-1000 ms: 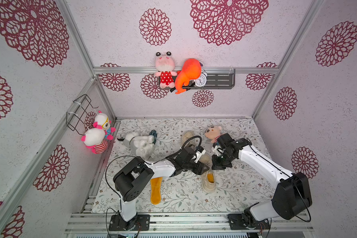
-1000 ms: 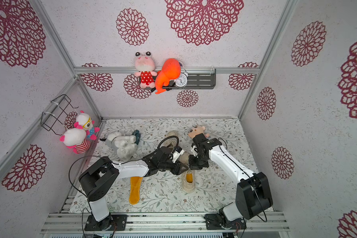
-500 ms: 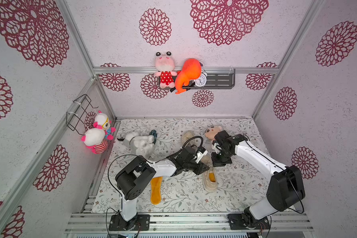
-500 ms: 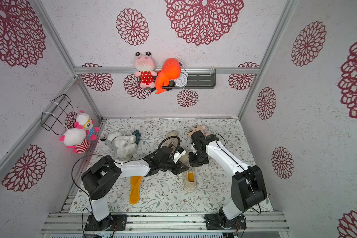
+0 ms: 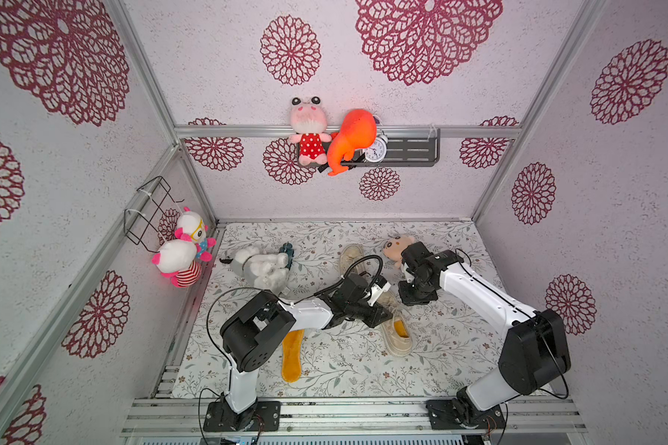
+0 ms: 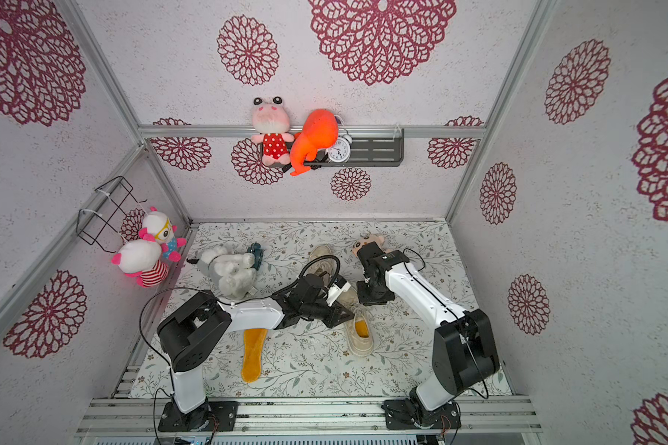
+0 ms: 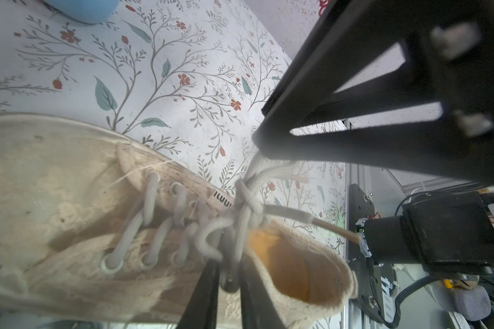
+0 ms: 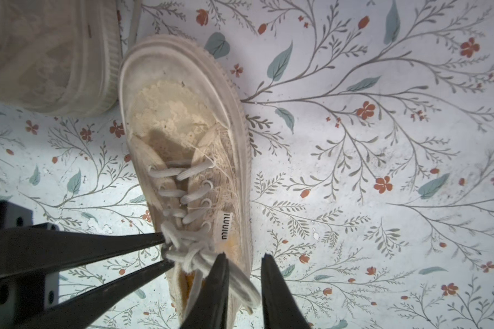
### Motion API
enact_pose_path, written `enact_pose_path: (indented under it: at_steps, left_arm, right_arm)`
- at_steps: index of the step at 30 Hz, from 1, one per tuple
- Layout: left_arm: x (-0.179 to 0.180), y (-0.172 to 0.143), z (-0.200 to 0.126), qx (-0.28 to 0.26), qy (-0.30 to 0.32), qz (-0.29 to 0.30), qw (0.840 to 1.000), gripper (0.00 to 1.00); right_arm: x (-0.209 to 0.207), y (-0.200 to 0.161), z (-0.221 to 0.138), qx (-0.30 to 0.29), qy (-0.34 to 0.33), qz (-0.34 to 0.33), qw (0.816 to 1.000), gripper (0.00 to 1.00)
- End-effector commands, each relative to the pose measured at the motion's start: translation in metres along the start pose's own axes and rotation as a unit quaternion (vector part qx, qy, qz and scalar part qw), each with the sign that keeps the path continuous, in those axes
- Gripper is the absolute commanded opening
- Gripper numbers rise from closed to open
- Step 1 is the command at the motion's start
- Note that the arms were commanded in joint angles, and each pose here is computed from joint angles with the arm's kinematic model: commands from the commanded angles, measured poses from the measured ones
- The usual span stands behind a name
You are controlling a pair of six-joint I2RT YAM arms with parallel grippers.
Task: Remove the insole from the shoe
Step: Untie the shoelace on the shoe.
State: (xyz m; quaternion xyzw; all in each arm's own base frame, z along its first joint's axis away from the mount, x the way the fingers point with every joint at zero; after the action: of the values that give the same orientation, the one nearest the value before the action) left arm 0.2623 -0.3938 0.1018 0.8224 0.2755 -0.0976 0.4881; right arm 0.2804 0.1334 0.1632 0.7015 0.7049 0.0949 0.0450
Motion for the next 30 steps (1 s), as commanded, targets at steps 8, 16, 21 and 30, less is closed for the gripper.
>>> enact_pose_path:
  at_steps: [8,16,21,30]
  left_arm:
    - [0.003,-0.001,0.005,0.006,0.013,0.0,1.0,0.18]
    - [0.003,-0.002,0.006,0.008,0.015,-0.002,1.0,0.18]
    - [0.004,-0.004,0.006,0.01,0.02,-0.005,1.0,0.18]
    - [0.006,-0.005,0.006,0.012,0.028,-0.006,1.0,0.18]
  right_arm:
    - [-0.006,0.003,-0.085,-0.123,0.049,0.045,0.99,0.3]
    - [-0.004,-0.053,-0.069,-0.126,0.175,0.157,0.964,0.31]
    - [-0.022,-0.066,-0.051,-0.14,0.196,0.191,0.952,0.37]
    - [-0.01,-0.082,-0.011,-0.135,0.29,0.173,0.932,0.38]
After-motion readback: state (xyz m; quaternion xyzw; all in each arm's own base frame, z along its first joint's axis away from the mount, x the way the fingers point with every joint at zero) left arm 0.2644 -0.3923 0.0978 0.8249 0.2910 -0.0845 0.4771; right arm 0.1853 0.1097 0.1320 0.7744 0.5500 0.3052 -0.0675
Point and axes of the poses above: each gripper's point midway between its finger pads, its own z axis out along the fingers, its own x axis along the line the jaws close on, y = z × x, the point moved 4 cm from there along -z, back along the fingers, and after that the axes turned 8 degrees about z, right-handed, at the moved point
